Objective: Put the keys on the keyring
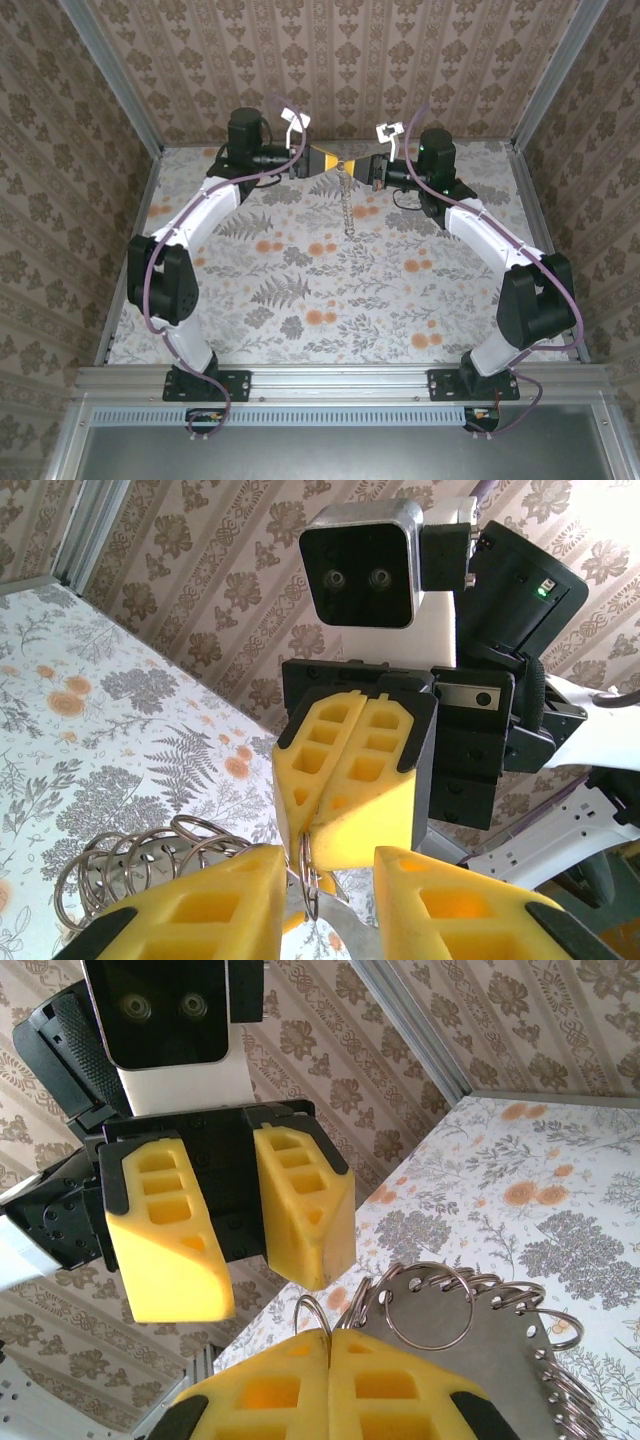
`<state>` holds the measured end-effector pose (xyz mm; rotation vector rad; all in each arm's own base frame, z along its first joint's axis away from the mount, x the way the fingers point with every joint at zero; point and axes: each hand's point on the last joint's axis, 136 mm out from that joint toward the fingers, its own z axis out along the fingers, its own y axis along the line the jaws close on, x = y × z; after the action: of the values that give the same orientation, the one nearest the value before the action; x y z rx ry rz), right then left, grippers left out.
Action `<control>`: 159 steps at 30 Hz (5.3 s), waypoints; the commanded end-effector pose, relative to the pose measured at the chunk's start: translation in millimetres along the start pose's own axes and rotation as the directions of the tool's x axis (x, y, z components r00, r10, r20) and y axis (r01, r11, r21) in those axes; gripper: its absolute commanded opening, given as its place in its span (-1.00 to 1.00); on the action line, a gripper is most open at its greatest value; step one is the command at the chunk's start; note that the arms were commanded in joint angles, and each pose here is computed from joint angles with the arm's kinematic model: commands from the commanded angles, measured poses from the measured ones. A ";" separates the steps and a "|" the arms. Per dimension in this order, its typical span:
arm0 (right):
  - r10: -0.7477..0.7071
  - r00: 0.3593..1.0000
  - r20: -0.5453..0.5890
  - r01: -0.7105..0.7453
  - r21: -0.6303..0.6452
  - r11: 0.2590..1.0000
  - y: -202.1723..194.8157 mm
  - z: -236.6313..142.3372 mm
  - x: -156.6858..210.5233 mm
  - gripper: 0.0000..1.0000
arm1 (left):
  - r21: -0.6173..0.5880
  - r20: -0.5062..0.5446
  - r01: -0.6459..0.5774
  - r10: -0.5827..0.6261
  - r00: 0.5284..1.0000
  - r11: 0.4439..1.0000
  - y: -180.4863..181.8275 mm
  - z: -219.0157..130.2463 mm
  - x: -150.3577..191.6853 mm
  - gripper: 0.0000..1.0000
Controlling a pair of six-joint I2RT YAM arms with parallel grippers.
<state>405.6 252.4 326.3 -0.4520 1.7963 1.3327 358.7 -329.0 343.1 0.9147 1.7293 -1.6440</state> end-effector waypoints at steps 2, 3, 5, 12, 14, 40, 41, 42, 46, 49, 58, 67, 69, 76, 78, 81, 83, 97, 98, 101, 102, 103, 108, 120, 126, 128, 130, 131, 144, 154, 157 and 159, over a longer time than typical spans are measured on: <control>-0.042 0.998 0.036 0.043 -0.026 0.999 8.7 -2.9 -9.6 -1.00 | 0.031 -0.005 -0.049 0.050 0.999 0.998 -9.4 4.6 -5.8 -0.42; -0.040 0.999 0.035 0.041 -0.025 0.999 7.9 -2.9 -8.9 -1.00 | 0.032 -0.005 -0.049 0.049 0.999 0.998 -9.3 5.2 -5.7 -0.43; -0.037 0.999 0.035 0.038 -0.023 0.999 6.6 -2.5 -8.3 -1.00 | 0.036 -0.007 -0.050 0.051 0.999 0.998 -10.1 6.6 -5.2 -0.43; -0.034 0.999 0.037 0.035 -0.021 0.999 5.3 -1.9 -8.1 -1.00 | 0.041 -0.015 -0.040 0.041 0.999 0.998 -8.2 10.5 -1.9 -0.44; -0.034 0.999 0.037 0.035 -0.021 0.999 5.8 -1.9 -8.2 -1.00 | 0.040 -0.017 -0.035 0.035 0.999 0.999 -6.1 11.3 -0.2 -0.44; -0.015 0.999 0.050 0.016 -0.025 1.000 6.4 -3.5 -11.6 -0.74 | 0.025 -0.012 -0.024 0.025 1.000 0.999 5.0 19.6 6.2 -1.00; -0.013 0.998 0.054 0.014 -0.026 1.000 6.5 -4.9 -12.5 -0.67 | 0.021 -0.003 -0.029 0.030 1.000 0.999 5.1 18.8 4.7 -1.00; -0.009 0.998 0.060 0.011 -0.029 1.000 6.6 -6.6 -13.7 -0.62 | 0.019 0.004 -0.031 0.031 1.000 0.999 4.7 18.4 3.4 -1.00; 0.010 0.996 0.089 -0.007 -0.037 0.999 3.9 -15.2 -18.1 -0.49 | 0.017 0.038 -0.027 0.026 0.999 0.999 6.1 13.5 -3.2 -1.00; 0.024 0.995 0.101 -0.019 -0.044 0.999 1.2 -19.9 -17.5 -0.44 | 0.022 0.055 -0.023 0.021 0.998 1.000 5.4 11.7 -6.7 -1.00; 0.055 0.993 0.109 -0.047 -0.074 0.996 -1.4 -22.0 -10.0 -0.36 | 0.017 0.068 -0.030 0.028 0.997 0.999 3.8 9.6 -10.7 -1.00; 0.073 0.990 0.117 -0.060 -0.112 0.992 0.3 -18.2 -14.8 -0.40 | 0.013 0.071 -0.026 0.025 0.997 1.000 5.5 9.5 -10.2 -1.00; 0.076 0.991 0.112 -0.063 -0.120 0.991 1.1 -17.4 -13.2 -0.48 | 0.009 0.073 -0.022 0.022 0.997 1.000 7.0 9.1 -10.2 -1.00; 0.080 0.992 0.092 -0.068 -0.132 0.989 3.0 -12.7 -7.1 -0.64 | 0.009 0.079 -0.017 0.016 0.997 1.000 8.6 9.0 -12.2 -1.00; 0.080 0.993 0.089 -0.068 -0.133 0.989 3.2 -11.9 -5.8 -0.65 | 0.007 0.081 -0.018 0.018 0.997 1.000 8.5 8.9 -12.8 -1.00; 0.083 0.993 0.088 -0.071 -0.131 0.989 2.0 -11.9 -4.4 -0.66 | 0.006 0.083 -0.017 0.016 0.996 1.000 8.5 8.8 -12.9 -1.00; 0.085 0.992 0.088 -0.073 -0.128 0.989 1.2 -11.9 -4.0 -0.62 | 0.006 0.083 -0.017 0.016 0.996 1.000 8.3 8.8 -13.3 -1.00; 0.094 0.992 0.080 -0.085 -0.101 0.991 -2.5 -11.3 2.8 -0.96 | -0.010 0.101 -0.015 0.016 0.995 1.000 8.0 7.4 -16.1 -1.00; 0.092 0.993 0.079 -0.084 -0.100 0.991 -1.7 -11.1 3.6 -0.99 | -0.013 0.105 -0.013 0.014 0.994 1.000 8.5 7.2 -16.4 -1.00; 0.091 0.994 0.066 -0.085 -0.096 0.992 0.4 -8.7 9.4 -1.00 | -0.023 0.117 -0.010 0.013 0.993 1.000 8.5 6.2 -17.9 -1.00; 0.089 0.994 0.062 -0.083 -0.096 0.992 1.5 -7.8 11.0 -1.00 | -0.025 0.120 -0.009 0.012 0.993 1.000 8.2 5.8 -17.6 -1.00; 0.089 0.994 0.057 -0.083 -0.099 0.992 3.0 -6.4 12.9 -1.00 | -0.028 0.124 -0.009 0.013 0.992 1.000 8.3 5.4 -17.9 -1.00; 0.083 0.996 0.024 -0.080 -0.110 0.991 10.7 2.6 23.4 -1.00 | -0.035 0.131 -0.004 0.009 0.991 0.999 9.3 4.7 -16.7 -1.00; 0.100 0.995 -0.005 -0.100 -0.080 0.992 9.4 14.9 35.2 -0.79 | -0.034 0.172 0.011 -0.005 0.985 0.999 8.4 3.4 -20.3 -1.00; 0.077 0.994 0.083 -0.073 -0.041 0.996 16.1 -19.5 11.1 -0.35 | -0.004 0.174 -0.008 0.008 0.985 1.000 0.7 2.2 -22.3 -1.00; 0.060 0.993 0.106 -0.058 -0.025 0.998 18.4 -30.8 4.1 -0.34 | 0.008 0.176 -0.014 0.012 0.984 1.000 -1.5 1.7 -23.6 -1.00; 0.043 0.991 0.127 -0.042 -0.005 0.999 19.3 -40.6 -2.2 -0.32 | 0.018 0.176 -0.021 0.017 0.984 1.000 -4.2 0.9 -24.7 -1.00; 0.039 0.990 0.133 -0.040 0.005 0.999 18.5 -43.4 -3.8 -0.32 | 0.021 0.176 -0.022 0.017 0.984 1.000 -4.3 0.3 -24.9 -1.00; 0.080 0.986 0.148 -0.072 -0.058 0.996 -6.2 -26.7 -10.9 -0.03 | 0.082 0.177 -0.048 0.033 0.984 0.995 -21.4 0.3 -31.5 -1.00; 0.087 0.991 0.101 -0.066 -0.199 0.978 11.2 -1.1 -2.2 0.02 | 0.101 0.180 -0.049 0.030 0.983 0.994 -24.0 1.0 -33.2 -1.00; 0.079 0.993 0.092 -0.057 -0.221 0.974 16.0 2.8 0.4 0.02 | 0.111 0.185 -0.048 0.027 0.982 0.993 -24.5 1.2 -34.3 -1.00; 0.079 0.993 0.092 -0.057 -0.224 0.973 16.7 2.9 0.6 0.00 | 0.119 0.186 -0.042 0.020 0.982 0.992 -23.3 1.3 -34.5 -1.00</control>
<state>400.5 257.0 314.3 -0.3544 1.6852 1.5675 368.0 -337.4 361.8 0.7569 1.5905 -1.7714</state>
